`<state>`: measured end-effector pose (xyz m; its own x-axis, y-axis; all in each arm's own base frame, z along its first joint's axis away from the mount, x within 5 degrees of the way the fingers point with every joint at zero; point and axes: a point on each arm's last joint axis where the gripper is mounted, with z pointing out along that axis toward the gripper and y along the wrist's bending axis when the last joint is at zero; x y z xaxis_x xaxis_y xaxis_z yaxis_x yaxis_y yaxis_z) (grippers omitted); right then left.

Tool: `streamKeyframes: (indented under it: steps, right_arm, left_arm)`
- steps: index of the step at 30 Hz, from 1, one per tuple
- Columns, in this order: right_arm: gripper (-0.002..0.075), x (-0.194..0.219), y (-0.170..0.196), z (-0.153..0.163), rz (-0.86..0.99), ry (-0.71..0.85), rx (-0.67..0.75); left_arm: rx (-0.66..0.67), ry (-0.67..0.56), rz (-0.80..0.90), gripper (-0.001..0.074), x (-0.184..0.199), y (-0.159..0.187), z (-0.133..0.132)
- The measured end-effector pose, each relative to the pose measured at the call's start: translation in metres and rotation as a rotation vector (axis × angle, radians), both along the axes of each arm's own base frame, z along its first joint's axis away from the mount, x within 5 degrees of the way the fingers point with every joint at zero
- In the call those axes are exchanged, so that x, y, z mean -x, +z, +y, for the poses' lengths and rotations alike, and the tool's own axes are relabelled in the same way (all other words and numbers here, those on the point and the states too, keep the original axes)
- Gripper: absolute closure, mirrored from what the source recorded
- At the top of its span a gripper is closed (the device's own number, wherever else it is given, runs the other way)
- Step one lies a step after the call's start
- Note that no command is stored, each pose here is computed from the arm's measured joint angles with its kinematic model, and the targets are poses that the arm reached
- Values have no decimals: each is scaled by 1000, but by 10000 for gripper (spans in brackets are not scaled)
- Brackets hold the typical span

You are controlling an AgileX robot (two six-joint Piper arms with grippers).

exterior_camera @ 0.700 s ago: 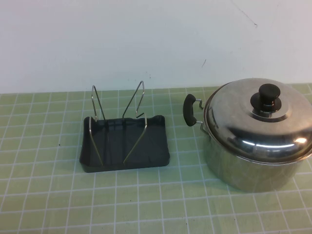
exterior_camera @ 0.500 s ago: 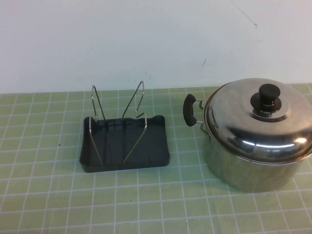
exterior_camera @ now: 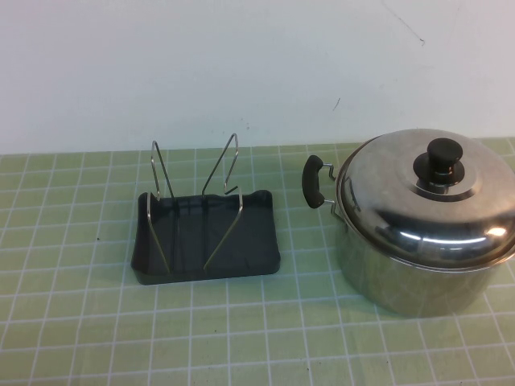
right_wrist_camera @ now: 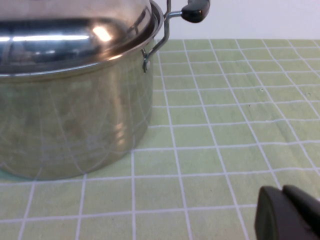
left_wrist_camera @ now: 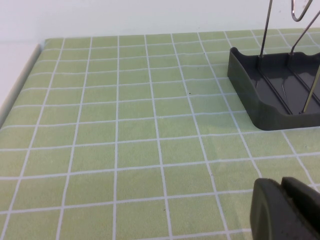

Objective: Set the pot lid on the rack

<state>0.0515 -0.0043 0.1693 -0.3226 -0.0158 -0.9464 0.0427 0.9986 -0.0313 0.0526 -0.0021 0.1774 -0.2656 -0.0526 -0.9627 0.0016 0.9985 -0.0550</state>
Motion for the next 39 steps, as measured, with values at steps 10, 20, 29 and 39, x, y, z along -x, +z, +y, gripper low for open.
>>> streamKeyframes:
  steps: [10, 20, 29, 39]
  right_arm:
    - [727, 1, 2, 0, 19, -4, 0]
    - [727, 27, 114, 0, -294, -8, 1]
    - [727, 35, 136, -1, -421, -8, 30]
    - [727, 19, 136, 1, -350, 17, 40]
  left_arm:
    - [0, 0, 0, 738, 0, 0, 0]
    - [0, 0, 0, 738, 0, 0, 0]
    - [0, 0, 0, 738, 0, 0, 0]
    - [0, 0, 0, 738, 0, 0, 0]
